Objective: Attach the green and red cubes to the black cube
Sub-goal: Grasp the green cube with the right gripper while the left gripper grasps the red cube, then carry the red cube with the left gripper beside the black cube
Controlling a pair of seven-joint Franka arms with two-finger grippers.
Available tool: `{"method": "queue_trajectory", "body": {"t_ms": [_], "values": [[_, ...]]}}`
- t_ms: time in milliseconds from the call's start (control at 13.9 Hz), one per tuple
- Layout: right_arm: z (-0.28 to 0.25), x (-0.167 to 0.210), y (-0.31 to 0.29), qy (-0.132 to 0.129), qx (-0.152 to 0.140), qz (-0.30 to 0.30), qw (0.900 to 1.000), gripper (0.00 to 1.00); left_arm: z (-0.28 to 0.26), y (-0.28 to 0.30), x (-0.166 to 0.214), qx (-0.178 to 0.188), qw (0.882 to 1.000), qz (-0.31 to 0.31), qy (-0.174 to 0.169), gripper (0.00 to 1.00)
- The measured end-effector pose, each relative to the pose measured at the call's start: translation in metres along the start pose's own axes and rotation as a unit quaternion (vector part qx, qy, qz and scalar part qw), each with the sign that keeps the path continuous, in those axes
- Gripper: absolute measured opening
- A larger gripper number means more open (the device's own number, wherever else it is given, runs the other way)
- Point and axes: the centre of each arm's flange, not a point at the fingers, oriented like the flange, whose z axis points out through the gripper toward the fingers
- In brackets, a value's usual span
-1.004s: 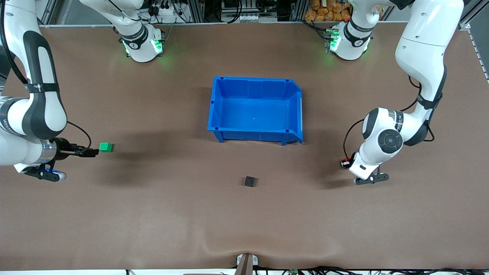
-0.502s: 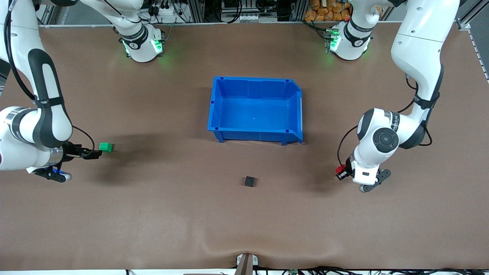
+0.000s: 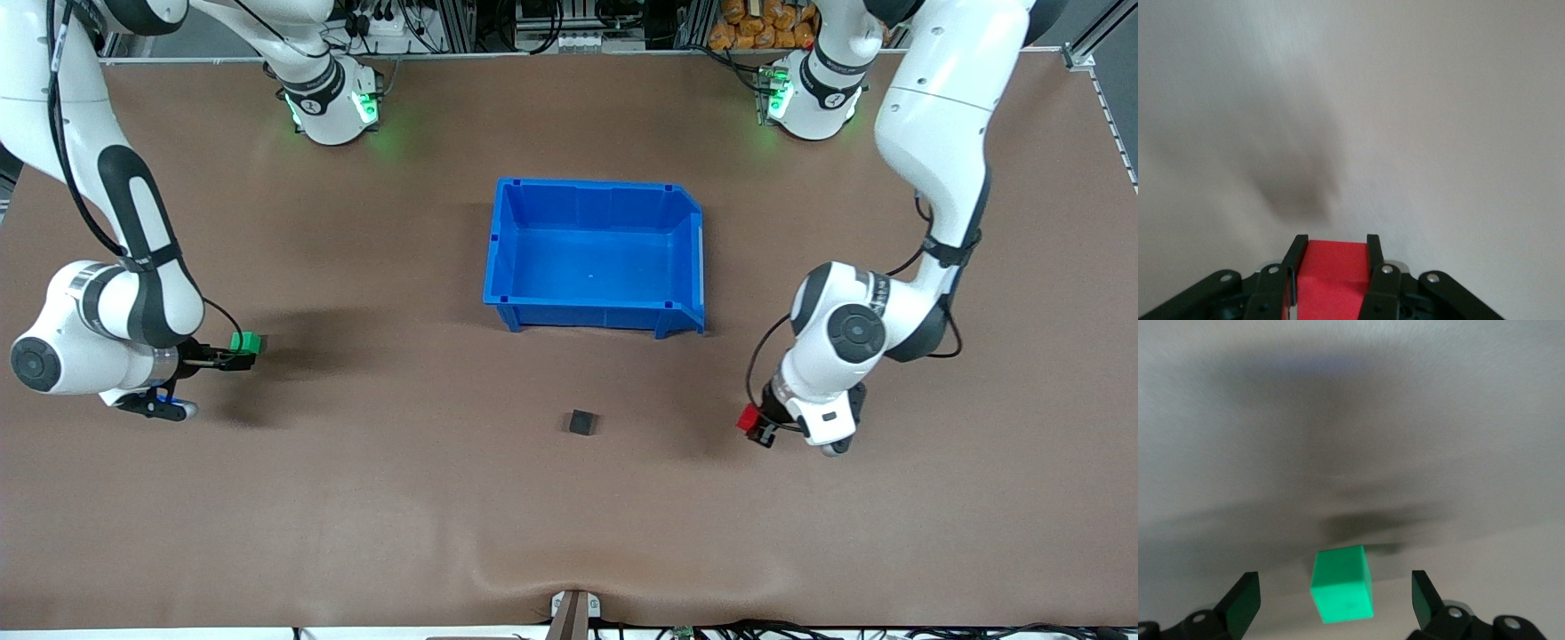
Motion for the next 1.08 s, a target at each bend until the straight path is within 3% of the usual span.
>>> {"method": "queue_trajectory", "body": {"t_ms": [430,646,932,1076], "values": [[0.023,-0.002,0.002,-0.023,-0.007,-0.018,1.0,0.74,0.011,0.028,-0.102,-0.017,0.994,-0.11,-0.018,0.4],[0.025,-0.005,0.003,-0.036,-0.006,-0.015,0.999,0.41,0.018,0.034,-0.139,-0.021,0.99,-0.135,-0.023,0.4],[0.011,0.0,0.002,-0.027,-0.007,0.012,1.0,0.41,0.038,0.037,-0.173,-0.023,0.991,-0.129,-0.018,0.4],[-0.006,0.002,-0.001,-0.039,-0.006,0.052,0.998,0.4,0.043,0.038,-0.177,-0.023,0.991,-0.129,-0.019,0.4]]}}
